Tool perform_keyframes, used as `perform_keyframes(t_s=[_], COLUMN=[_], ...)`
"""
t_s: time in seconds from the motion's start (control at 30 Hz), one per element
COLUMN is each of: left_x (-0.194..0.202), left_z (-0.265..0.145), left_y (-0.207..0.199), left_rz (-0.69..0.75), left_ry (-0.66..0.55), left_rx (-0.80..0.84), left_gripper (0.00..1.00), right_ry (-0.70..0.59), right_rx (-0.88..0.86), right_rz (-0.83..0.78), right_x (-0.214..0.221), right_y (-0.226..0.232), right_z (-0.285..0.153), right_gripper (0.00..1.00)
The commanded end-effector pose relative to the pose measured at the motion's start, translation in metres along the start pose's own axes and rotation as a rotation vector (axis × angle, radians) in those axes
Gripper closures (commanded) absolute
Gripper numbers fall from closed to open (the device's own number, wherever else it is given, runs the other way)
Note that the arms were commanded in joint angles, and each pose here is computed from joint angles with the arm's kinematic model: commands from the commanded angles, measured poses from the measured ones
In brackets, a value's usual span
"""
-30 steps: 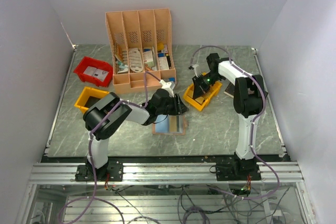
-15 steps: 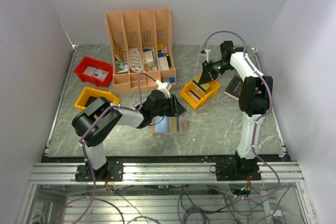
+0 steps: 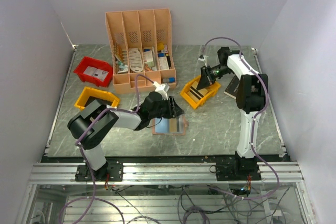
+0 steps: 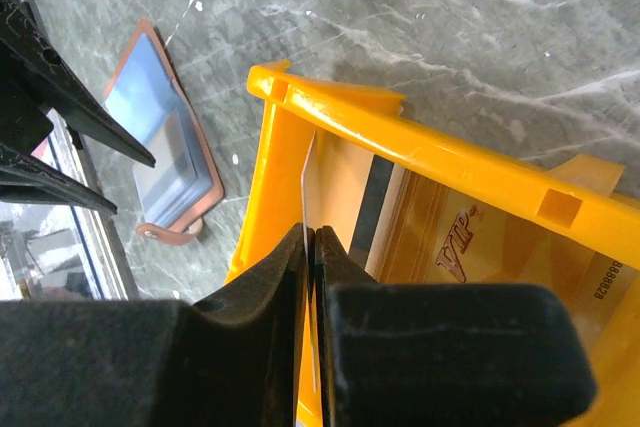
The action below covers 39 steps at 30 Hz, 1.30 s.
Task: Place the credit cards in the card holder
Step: Pick up the credit card from the storage box.
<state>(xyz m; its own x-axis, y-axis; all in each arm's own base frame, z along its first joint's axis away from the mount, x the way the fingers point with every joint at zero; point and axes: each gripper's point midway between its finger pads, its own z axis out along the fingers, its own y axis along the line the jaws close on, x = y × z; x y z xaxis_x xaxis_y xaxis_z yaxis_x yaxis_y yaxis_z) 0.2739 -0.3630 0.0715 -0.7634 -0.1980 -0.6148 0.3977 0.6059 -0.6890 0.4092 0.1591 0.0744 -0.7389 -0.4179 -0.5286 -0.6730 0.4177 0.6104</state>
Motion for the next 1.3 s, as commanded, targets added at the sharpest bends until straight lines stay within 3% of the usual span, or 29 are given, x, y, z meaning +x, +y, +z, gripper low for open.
perform_keyframes(t_s=[0.0, 0.17, 0.53, 0.83, 0.93, 1.27], left_x=[-0.007, -0.006, -0.006, -0.010, -0.012, -0.011], left_z=[-0.005, -0.006, -0.007, -0.013, -0.015, -0.019], left_y=[0.002, 0.003, 0.003, 0.001, 0.001, 0.005], left_rz=[0.011, 0.006, 0.004, 0.012, 0.018, 0.012], left_ry=[-0.031, -0.033, -0.032, -0.049, -0.053, -0.057], left_rx=[-0.007, -0.008, -0.010, -0.013, -0.018, -0.023], left_gripper=[0.48, 0.48, 0.48, 0.48, 0.48, 0.48], right_ry=[-0.001, 0.003, 0.028, 0.039, 0.044, 0.042], right_rx=[-0.045, -0.044, -0.003, -0.011, -0.025, -0.066], right_rz=[0.022, 0.024, 0.005, -0.034, -0.036, -0.030], right_x=[0.007, 0.009, 0.017, 0.015, 0.015, 0.014], right_y=[0.004, 0.003, 0.000, 0.008, 0.012, 0.023], right_z=[0.005, 0.006, 0.010, 0.016, 0.019, 0.028], right_gripper=[0.91, 0.89, 1.00, 1.00, 0.94, 0.88])
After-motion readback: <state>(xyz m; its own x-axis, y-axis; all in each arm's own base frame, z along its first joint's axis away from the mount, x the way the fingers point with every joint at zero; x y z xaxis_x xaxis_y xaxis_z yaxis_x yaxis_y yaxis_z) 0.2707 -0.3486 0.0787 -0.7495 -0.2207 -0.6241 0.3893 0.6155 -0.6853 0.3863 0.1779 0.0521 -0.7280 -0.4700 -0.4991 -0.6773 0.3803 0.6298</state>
